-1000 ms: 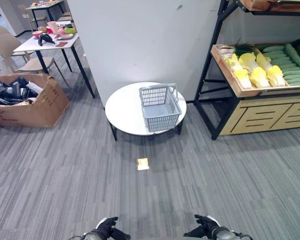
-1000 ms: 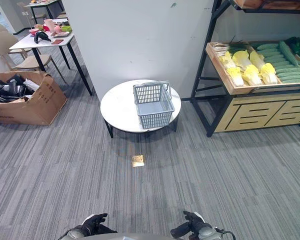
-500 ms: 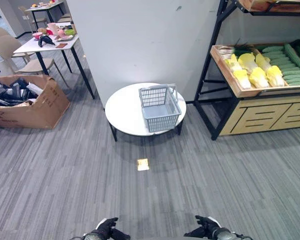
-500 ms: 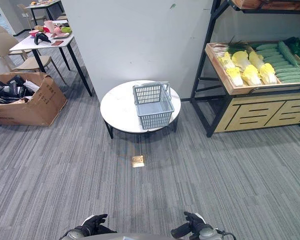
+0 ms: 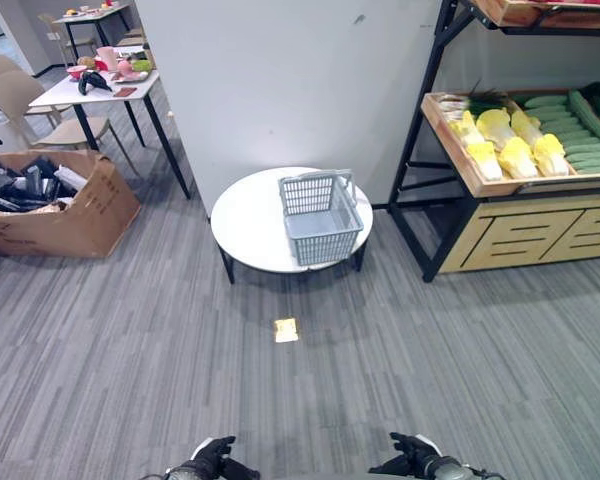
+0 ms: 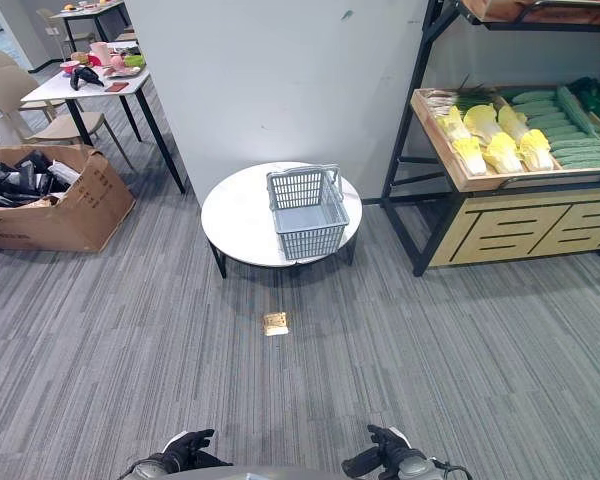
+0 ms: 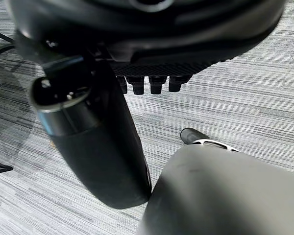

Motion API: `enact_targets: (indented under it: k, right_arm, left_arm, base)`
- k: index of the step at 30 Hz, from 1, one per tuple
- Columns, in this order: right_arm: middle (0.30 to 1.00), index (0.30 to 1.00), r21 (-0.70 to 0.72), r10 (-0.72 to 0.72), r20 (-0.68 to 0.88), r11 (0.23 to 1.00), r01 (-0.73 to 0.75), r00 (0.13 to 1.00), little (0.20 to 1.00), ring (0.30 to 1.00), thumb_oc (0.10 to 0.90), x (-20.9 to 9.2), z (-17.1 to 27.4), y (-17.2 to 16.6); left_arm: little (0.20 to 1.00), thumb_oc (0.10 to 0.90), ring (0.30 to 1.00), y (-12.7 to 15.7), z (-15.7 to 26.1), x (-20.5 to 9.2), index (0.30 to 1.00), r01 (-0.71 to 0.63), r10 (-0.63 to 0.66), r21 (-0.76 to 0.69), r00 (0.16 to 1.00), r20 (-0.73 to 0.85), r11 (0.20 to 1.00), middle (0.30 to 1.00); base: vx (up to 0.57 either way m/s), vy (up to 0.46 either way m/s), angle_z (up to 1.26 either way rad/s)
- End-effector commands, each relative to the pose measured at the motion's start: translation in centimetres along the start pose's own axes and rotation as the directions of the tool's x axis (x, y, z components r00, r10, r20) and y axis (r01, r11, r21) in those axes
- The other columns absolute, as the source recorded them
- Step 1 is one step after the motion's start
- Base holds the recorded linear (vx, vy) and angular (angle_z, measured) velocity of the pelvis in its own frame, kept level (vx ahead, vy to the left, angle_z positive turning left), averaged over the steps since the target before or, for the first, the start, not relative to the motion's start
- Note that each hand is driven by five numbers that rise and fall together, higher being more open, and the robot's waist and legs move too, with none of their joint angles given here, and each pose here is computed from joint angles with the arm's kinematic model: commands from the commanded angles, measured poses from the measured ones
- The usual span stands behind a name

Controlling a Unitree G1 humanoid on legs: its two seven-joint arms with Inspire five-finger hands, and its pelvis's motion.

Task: Get the vegetables into the basket

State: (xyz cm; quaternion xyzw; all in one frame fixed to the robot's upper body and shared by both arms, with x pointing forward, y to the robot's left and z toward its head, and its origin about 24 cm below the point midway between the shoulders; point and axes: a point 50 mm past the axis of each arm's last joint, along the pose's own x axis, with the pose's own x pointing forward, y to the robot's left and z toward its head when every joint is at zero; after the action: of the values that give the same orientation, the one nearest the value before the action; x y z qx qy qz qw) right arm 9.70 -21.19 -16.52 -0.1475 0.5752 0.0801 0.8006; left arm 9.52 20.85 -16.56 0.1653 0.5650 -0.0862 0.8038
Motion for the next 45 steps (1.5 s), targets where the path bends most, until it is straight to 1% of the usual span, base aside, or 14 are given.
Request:
enact_targets:
  k: [1,12,16,20,28,32,35,36,40,43,44,45]
  right_arm:
    - [1.0,1.0,-0.047,-0.01,-0.054,0.999,0.007,0.999,1.0,1.0,0.9,-0.1,-0.6,-0.8]
    - [1.0,1.0,0.001,-0.008,-0.036,1.0,0.008,0.999,1.0,1.0,0.9,0.0,-0.4,-0.7]
    - [1.0,1.0,0.004,-0.01,0.011,1.0,0.01,1.0,1.0,1.0,0.9,0.0,0.5,-0.6]
    - [1.0,1.0,0.065,-0.034,0.059,0.997,0.031,0.998,1.0,1.0,0.9,0.0,1.3,-0.8]
    - [1.0,1.0,0.065,-0.035,0.074,0.997,0.03,0.997,1.0,1.0,0.9,0.1,2.0,-0.8]
    - [1.0,1.0,0.063,-0.031,0.07,0.998,0.027,0.997,1.0,1.0,0.9,0.1,2.0,-0.7]
    - [1.0,1.0,0.078,-0.032,0.059,0.997,0.027,0.998,1.0,1.0,0.9,0.1,1.6,-0.8]
    - [1.0,1.0,0.107,-0.031,0.054,0.994,0.025,0.998,1.0,1.0,0.9,0.1,1.4,-0.8]
    - [1.0,1.0,0.099,-0.028,0.045,0.995,0.024,0.999,1.0,1.0,0.9,0.0,1.1,-1.0]
    - [1.0,1.0,0.096,-0.035,0.029,0.995,0.032,0.999,1.0,1.0,0.9,-0.1,0.6,-1.2]
    - [1.0,1.0,0.106,-0.036,0.024,0.994,0.033,0.999,1.0,1.0,0.9,-0.1,0.4,-1.2]
    - [1.0,1.0,0.108,-0.034,0.024,0.994,0.031,0.999,1.0,1.0,0.9,-0.1,0.3,-1.2]
  left_arm:
    - [1.0,0.9,1.0,-1.8,0.3,0.3,1.0,0.054,-0.053,0.039,0.998,-0.034,0.998,1.0]
    - [1.0,0.9,1.0,-1.1,0.2,0.2,1.0,0.041,-0.039,0.064,0.999,-0.035,0.997,1.0]
    - [1.0,0.9,1.0,-0.7,-0.2,0.1,1.0,0.028,-0.025,0.069,0.999,-0.047,0.997,1.0]
    - [1.0,0.9,1.0,-0.2,0.0,0.1,1.0,0.009,-0.006,0.068,0.999,-0.042,0.998,1.0]
    - [1.0,0.9,1.0,0.7,0.4,0.2,1.0,-0.018,0.021,0.075,0.999,-0.033,0.997,1.0]
    - [1.0,0.9,1.0,1.1,-0.3,0.0,1.0,-0.026,0.03,0.072,0.998,-0.054,0.997,1.0]
    - [1.0,0.9,1.0,1.0,-0.5,0.0,1.0,-0.023,0.027,0.069,0.998,-0.065,0.997,1.0]
    - [1.0,0.9,1.0,0.7,-0.2,0.1,1.0,-0.021,0.025,0.056,0.998,-0.064,0.998,1.0]
    - [1.0,0.9,1.0,-0.4,-0.3,0.2,1.0,-0.001,0.003,0.031,0.998,-0.069,1.0,1.0]
    - [1.0,0.9,1.0,-0.5,-0.1,0.2,1.0,0.002,0.0,0.027,0.998,-0.064,1.0,1.0]
    - [1.0,0.9,1.0,-0.5,0.2,0.2,1.0,-0.001,0.002,0.034,0.998,-0.055,0.999,1.0]
    - [1.0,0.9,1.0,-0.6,0.8,0.3,1.0,0.009,-0.007,0.099,1.0,-0.03,0.995,1.0]
  base:
    - [0.03,0.085,0.0]
    - [0.03,0.095,-0.08]
    - [0.02,0.082,-0.11]
    - [0.06,0.07,-0.15]
    - [0.19,-0.068,0.02]
    - [0.24,-0.087,0.32]
    - [0.24,-0.125,0.54]
    - [0.26,-0.131,0.39]
    - [0.26,-0.181,0.08]
    - [0.18,-0.163,0.05]
    - [0.22,-0.184,0.2]
    - [0.21,-0.171,0.28]
